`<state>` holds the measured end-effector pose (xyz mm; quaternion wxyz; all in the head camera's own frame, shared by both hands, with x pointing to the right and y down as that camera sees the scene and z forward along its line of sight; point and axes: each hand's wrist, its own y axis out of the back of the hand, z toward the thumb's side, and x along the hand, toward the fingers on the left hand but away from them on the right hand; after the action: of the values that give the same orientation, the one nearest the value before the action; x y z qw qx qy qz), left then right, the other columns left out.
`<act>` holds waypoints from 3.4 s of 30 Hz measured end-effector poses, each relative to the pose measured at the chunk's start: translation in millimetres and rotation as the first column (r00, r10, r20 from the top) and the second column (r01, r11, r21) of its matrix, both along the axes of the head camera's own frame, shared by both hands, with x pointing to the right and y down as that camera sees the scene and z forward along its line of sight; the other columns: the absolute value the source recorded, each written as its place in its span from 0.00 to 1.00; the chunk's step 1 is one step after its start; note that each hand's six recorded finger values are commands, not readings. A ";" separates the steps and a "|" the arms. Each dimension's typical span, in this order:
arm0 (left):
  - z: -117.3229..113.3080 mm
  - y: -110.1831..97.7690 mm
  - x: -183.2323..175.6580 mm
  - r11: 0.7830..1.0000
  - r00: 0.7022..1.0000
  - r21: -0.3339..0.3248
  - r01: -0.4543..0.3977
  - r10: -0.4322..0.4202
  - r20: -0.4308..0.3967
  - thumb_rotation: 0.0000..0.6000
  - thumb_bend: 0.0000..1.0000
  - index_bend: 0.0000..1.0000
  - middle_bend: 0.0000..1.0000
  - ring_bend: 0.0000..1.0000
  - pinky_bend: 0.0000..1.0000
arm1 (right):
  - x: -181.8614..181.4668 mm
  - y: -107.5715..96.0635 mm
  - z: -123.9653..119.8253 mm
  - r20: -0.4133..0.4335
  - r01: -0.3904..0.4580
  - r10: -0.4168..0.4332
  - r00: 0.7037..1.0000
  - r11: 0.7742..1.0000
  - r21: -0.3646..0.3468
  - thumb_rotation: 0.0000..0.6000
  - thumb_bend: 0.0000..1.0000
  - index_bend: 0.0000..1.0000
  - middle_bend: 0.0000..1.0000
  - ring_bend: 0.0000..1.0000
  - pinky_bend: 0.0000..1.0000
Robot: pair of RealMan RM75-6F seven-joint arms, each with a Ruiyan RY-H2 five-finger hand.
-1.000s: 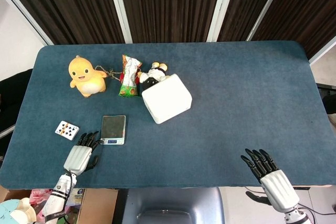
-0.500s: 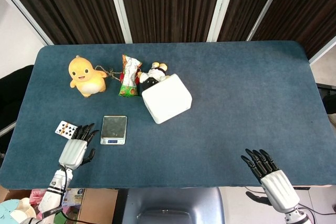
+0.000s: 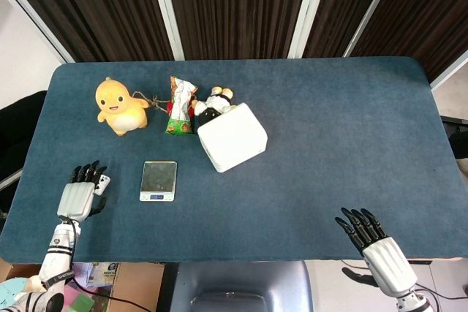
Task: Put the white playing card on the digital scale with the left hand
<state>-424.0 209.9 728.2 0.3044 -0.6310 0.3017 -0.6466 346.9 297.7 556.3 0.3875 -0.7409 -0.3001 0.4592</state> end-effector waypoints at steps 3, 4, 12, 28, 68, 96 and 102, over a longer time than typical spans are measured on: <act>5.5 -2.8 -9.1 1.000 0.999 -0.020 -0.023 0.024 0.044 1.00 0.38 0.12 0.00 0.00 0.00 | -0.5 0.5 0.7 0.002 0.006 -0.006 1.000 1.000 -0.009 1.00 0.16 0.00 0.00 0.00 0.00; 6.7 -4.2 -10.5 0.999 0.998 -0.025 -0.036 0.037 0.055 1.00 0.38 0.12 0.00 0.00 0.00 | -0.6 0.7 0.9 0.003 0.008 -0.008 1.000 1.000 -0.011 1.00 0.16 0.00 0.00 0.00 0.00; 13.8 -9.1 -20.8 0.993 0.990 -0.072 -0.088 0.095 0.102 1.00 0.38 0.15 0.00 0.00 0.00 | -0.8 1.5 0.3 0.007 0.012 -0.012 1.000 1.000 -0.018 1.00 0.16 0.00 0.00 0.00 0.00; 24.4 -12.3 -34.0 0.989 0.987 -0.127 -0.083 0.098 0.124 1.00 0.39 0.43 0.39 0.04 0.00 | -4.1 3.1 5.8 -0.011 0.023 -0.023 1.000 0.999 -0.031 1.00 0.16 0.00 0.00 0.00 0.00; -5.3 -42.8 85.9 0.935 0.966 0.248 -0.253 0.260 0.006 1.00 0.61 0.96 0.97 0.55 0.00 | -5.3 4.1 3.6 0.000 0.034 -0.034 0.999 0.999 -0.034 1.00 0.16 0.00 0.00 0.00 0.00; 9.2 -23.7 132.6 0.954 0.955 0.114 -0.278 0.287 -0.071 1.00 0.36 0.03 0.00 0.00 0.00 | -2.1 2.1 0.2 0.013 0.019 -0.018 1.000 0.999 -0.031 1.00 0.16 0.00 0.00 0.00 0.00; -6.5 -29.2 130.0 0.958 0.959 0.154 -0.243 0.261 -0.114 1.00 0.35 0.03 0.00 0.00 0.00 | -0.7 2.2 -1.0 0.012 0.019 -0.019 1.000 0.999 -0.027 1.00 0.16 0.00 0.00 0.00 0.00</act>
<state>-294.0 180.7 721.7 0.4066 -0.6835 0.2825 -0.5364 346.1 299.9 555.3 0.3800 -0.7515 -0.2893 0.4551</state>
